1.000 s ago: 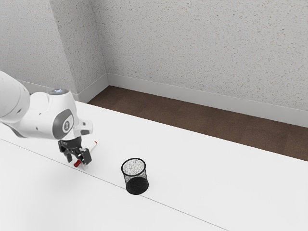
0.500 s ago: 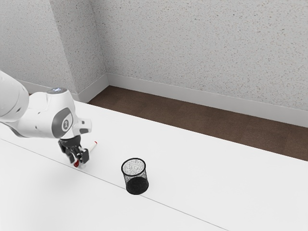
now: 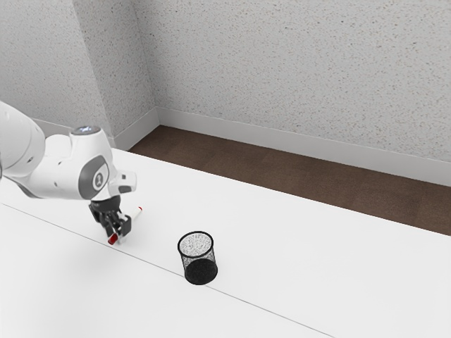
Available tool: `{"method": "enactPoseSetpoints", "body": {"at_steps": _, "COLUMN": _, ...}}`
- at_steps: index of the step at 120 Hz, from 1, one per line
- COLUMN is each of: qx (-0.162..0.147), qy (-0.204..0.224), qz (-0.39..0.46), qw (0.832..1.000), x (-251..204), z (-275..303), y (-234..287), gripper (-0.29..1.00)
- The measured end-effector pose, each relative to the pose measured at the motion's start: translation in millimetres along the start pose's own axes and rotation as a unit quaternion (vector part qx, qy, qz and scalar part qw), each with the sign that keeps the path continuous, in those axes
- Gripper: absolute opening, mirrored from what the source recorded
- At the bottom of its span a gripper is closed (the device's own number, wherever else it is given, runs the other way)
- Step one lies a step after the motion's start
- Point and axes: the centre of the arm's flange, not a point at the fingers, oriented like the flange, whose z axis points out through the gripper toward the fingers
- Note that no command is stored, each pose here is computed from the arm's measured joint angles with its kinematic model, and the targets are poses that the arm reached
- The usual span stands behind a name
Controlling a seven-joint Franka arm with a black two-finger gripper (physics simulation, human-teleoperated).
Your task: Put the marker into the pen holder.
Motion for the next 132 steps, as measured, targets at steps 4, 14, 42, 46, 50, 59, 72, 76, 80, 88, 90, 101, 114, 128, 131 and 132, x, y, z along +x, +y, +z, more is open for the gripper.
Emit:
{"method": "enactPoseSetpoints", "body": {"at_steps": 4, "qx": -0.001, "qy": 0.0, "qz": -0.001, "qw": 1.0, "x": 0, "z": 1, "y": 0, "gripper": 0.3}}
{"method": "enactPoseSetpoints", "body": {"at_steps": 14, "qx": -0.002, "qy": 0.0, "qz": -0.002, "qw": 1.0, "x": 0, "z": 1, "y": -1, "gripper": 0.3}}
{"method": "enactPoseSetpoints", "body": {"at_steps": 42, "qx": -0.004, "qy": 0.002, "qz": -0.006, "qw": 1.0, "x": -1, "z": 1, "y": -4, "gripper": 0.2}}
{"method": "enactPoseSetpoints", "body": {"at_steps": 46, "qx": -0.003, "qy": 0.001, "qz": -0.005, "qw": 1.0, "x": -1, "z": 0, "y": -3, "gripper": 0.18}}
{"method": "enactPoseSetpoints", "body": {"at_steps": 50, "qx": -0.003, "qy": 0.001, "qz": -0.006, "qw": 1.0, "x": -1, "z": 0, "y": -3, "gripper": 0.17}}
{"method": "enactPoseSetpoints", "body": {"at_steps": 59, "qx": -0.002, "qy": 0.001, "qz": -0.006, "qw": 1.0, "x": -1, "z": 0, "y": -4, "gripper": 0.16}}
{"method": "enactPoseSetpoints", "body": {"at_steps": 72, "qx": -0.002, "qy": 0.003, "qz": -0.006, "qw": 1.0, "x": -1, "z": -2, "y": -4, "gripper": 0.02}}
{"method": "enactPoseSetpoints", "body": {"at_steps": 76, "qx": -0.002, "qy": 0.004, "qz": -0.006, "qw": 1.0, "x": -1, "z": -3, "y": -4, "gripper": -0.01}}
{"method": "enactPoseSetpoints", "body": {"at_steps": 80, "qx": -0.001, "qy": 0.005, "qz": -0.007, "qw": 1.0, "x": -1, "z": -4, "y": -4, "gripper": -0.03}}
{"method": "enactPoseSetpoints", "body": {"at_steps": 88, "qx": 0.001, "qy": 0.01, "qz": -0.008, "qw": 1.0, "x": 0, "z": -9, "y": -4, "gripper": -0.05}}
{"method": "enactPoseSetpoints", "body": {"at_steps": 90, "qx": 0.001, "qy": 0.012, "qz": -0.008, "qw": 1.0, "x": 0, "z": -11, "y": -4, "gripper": -0.05}}
{"method": "enactPoseSetpoints", "body": {"at_steps": 101, "qx": 0.003, "qy": 0.024, "qz": -0.008, "qw": 1.0, "x": 3, "z": -26, "y": -1, "gripper": -0.07}}
{"method": "enactPoseSetpoints", "body": {"at_steps": 114, "qx": 0.003, "qy": 0.045, "qz": 0.0, "qw": 0.999, "x": 8, "z": -58, "y": 8, "gripper": -0.08}}
{"method": "enactPoseSetpoints", "body": {"at_steps": 128, "qx": 0.008, "qy": 0.06, "qz": 0.027, "qw": 0.998, "x": 27, "z": -100, "y": 26, "gripper": -0.08}}
{"method": "enactPoseSetpoints", "body": {"at_steps": 131, "qx": 0.01, "qy": 0.061, "qz": 0.032, "qw": 0.998, "x": 32, "z": -109, "y": 29, "gripper": -0.08}}
{"method": "enactPoseSetpoints", "body": {"at_steps": 132, "qx": 0.011, "qy": 0.061, "qz": 0.034, "qw": 0.997, "x": 34, "z": -113, "y": 30, "gripper": -0.08}}
